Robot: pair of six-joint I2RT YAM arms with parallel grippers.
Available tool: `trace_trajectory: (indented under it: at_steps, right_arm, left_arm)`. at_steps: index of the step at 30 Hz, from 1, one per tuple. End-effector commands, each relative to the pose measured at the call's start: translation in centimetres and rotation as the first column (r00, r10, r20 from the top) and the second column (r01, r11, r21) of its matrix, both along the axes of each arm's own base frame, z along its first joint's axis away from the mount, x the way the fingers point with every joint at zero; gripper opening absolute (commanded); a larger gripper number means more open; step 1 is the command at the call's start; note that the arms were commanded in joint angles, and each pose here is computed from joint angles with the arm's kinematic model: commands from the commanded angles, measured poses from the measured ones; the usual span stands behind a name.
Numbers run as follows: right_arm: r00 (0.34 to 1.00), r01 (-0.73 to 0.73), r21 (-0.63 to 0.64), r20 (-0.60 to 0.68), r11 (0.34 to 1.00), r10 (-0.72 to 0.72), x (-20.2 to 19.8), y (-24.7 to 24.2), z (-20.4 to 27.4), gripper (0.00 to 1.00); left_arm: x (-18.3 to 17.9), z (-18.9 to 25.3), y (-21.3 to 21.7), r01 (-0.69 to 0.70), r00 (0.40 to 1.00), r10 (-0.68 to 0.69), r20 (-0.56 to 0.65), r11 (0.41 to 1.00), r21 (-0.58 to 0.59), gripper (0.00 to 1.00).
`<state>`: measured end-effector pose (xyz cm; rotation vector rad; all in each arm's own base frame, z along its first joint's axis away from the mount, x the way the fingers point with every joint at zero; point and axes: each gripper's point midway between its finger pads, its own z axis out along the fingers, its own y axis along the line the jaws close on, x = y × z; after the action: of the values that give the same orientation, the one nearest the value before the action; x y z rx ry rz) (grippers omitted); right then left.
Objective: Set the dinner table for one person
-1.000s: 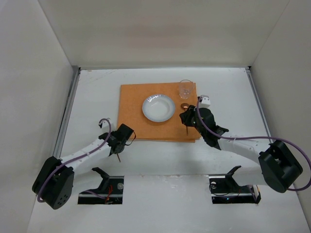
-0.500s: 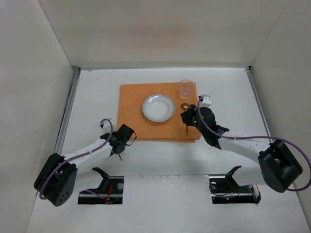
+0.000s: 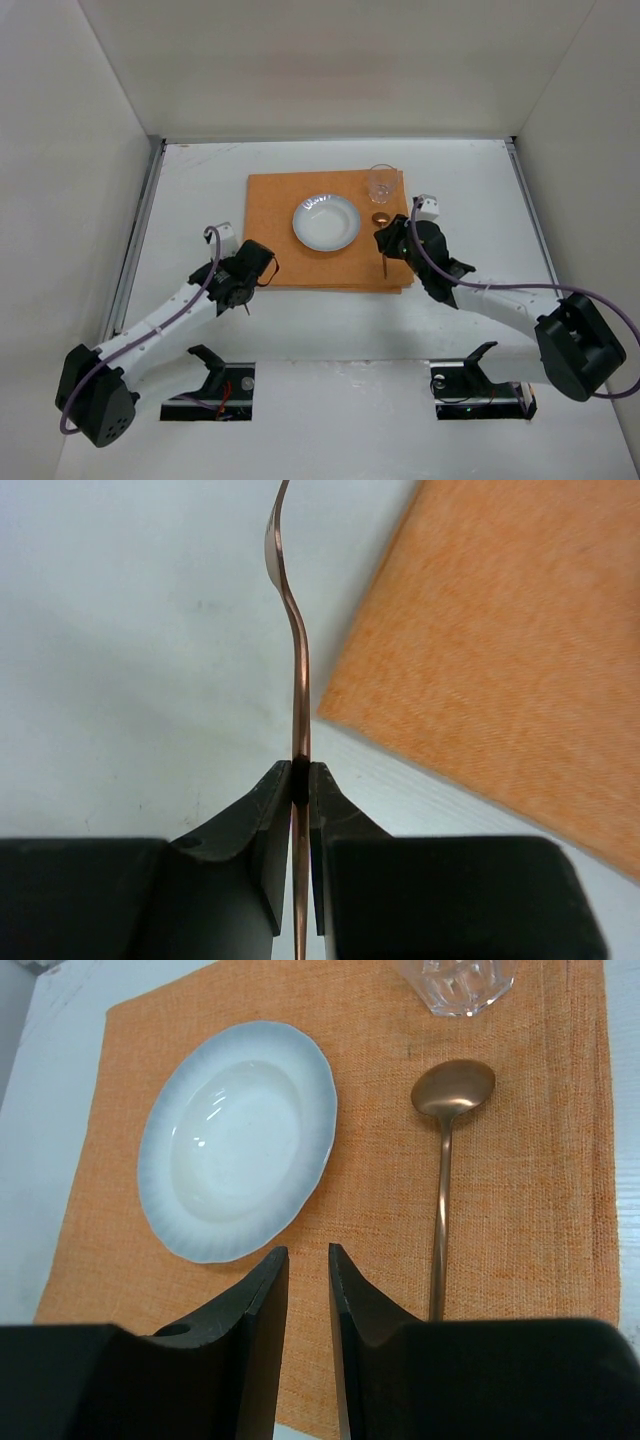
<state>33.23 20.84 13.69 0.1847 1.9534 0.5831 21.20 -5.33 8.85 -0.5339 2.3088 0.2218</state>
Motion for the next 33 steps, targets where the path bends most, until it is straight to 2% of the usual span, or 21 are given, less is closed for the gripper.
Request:
trace_trajectory:
  at_steps: [1, 7, 11, 15, 16, 25, 33]
  right_arm:
    - [0.998, 0.017, 0.050, 0.062, 0.999, -0.020, 0.6, -0.2, 2.0, 0.29]
    - [0.996, 0.050, 0.041, 0.075, 0.998, -0.053, 0.6, -0.9, 2.3, 0.30]
    - [0.989, 0.102, 0.027, 0.108, 0.994, -0.105, 0.8, -2.2, 2.9, 0.35]
    - [0.987, 0.118, 0.032, 0.105, 0.993, -0.121, 0.7, -2.6, 2.8, 0.41]
    - [0.984, 0.152, 0.021, 0.096, 0.988, -0.153, 1.0, -3.4, 2.2, 0.44]
    - [0.953, 0.279, 0.031, 0.110, 0.960, -0.281, 1.3, -6.9, 2.2, 0.48]
    - [0.955, 0.280, 0.029, 0.097, 0.960, -0.281, 1.6, -7.1, 1.7, 0.48]
  left_arm:
    - [1.6, 3.0, -0.6, 0.120, 0.993, -0.120, -0.001, 0.987, 0.103, 0.06]
    - [8.1, 4.8, -7.7, 0.368, 0.926, -0.374, 0.039, 0.923, 0.112, 0.07]
    - [11.2, 3.8, -9.4, 0.443, 0.894, -0.448, -0.001, 0.884, 0.151, 0.07]
    - [12.6, 2.2, -9.6, 0.460, 0.887, -0.461, -0.034, 0.872, 0.168, 0.07]
    - [12.9, 0.6, -8.9, 0.466, 0.885, -0.458, -0.087, 0.866, 0.181, 0.07]
    - [14.2, -0.9, -8.6, 0.451, 0.892, -0.444, -0.082, 0.874, 0.179, 0.07]
    - [14.2, -3.2, -7.7, 0.436, 0.899, -0.418, -0.131, 0.876, 0.204, 0.08]
